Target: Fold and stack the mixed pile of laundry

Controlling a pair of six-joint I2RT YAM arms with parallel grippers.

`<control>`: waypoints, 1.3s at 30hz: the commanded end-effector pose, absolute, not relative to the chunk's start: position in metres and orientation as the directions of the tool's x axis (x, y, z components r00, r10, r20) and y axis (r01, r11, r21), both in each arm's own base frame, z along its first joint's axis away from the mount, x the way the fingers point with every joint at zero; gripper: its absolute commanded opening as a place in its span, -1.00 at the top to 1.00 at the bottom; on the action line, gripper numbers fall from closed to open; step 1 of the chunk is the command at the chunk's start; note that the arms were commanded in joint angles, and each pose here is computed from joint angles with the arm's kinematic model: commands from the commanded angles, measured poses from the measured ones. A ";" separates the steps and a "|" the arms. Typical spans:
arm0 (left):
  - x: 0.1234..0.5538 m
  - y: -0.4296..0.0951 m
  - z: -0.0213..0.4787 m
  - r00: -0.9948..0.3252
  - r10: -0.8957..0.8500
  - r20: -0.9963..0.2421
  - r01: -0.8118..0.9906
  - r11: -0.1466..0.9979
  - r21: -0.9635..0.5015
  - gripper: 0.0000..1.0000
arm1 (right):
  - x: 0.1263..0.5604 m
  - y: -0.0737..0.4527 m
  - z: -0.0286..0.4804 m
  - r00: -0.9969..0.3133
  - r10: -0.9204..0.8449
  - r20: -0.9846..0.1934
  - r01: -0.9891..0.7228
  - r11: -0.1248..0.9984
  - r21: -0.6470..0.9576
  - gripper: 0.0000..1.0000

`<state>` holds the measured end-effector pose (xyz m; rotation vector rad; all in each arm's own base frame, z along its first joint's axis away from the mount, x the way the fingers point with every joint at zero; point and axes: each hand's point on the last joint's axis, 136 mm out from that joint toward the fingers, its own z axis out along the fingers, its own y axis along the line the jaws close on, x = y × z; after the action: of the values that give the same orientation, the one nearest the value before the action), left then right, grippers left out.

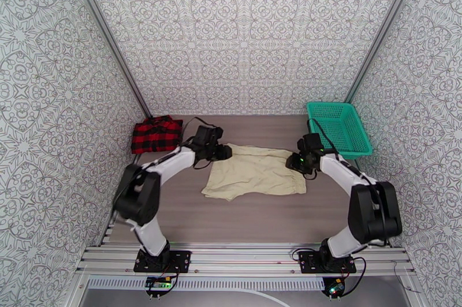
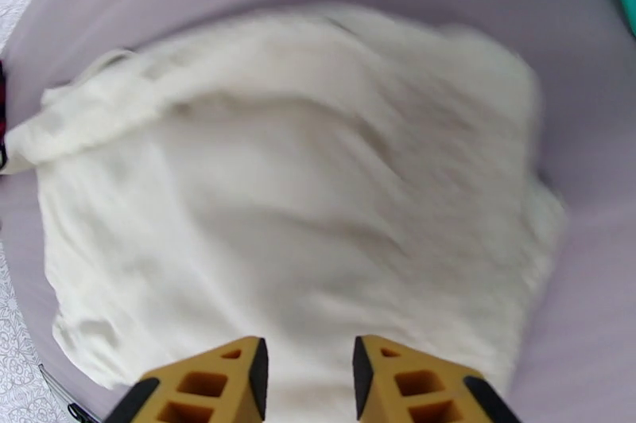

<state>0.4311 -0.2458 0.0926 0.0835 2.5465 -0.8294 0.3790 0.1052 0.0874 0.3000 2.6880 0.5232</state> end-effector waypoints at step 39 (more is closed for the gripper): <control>0.413 -0.352 0.159 -0.711 0.214 -0.670 0.600 0.680 -0.420 0.00 | 0.281 0.054 0.087 -0.838 0.491 -0.236 0.287 0.765 0.576 -0.95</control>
<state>0.4700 -0.3061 0.1791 0.2954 2.2824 -0.8470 0.2924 0.0544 0.0942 0.5236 2.5783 0.6769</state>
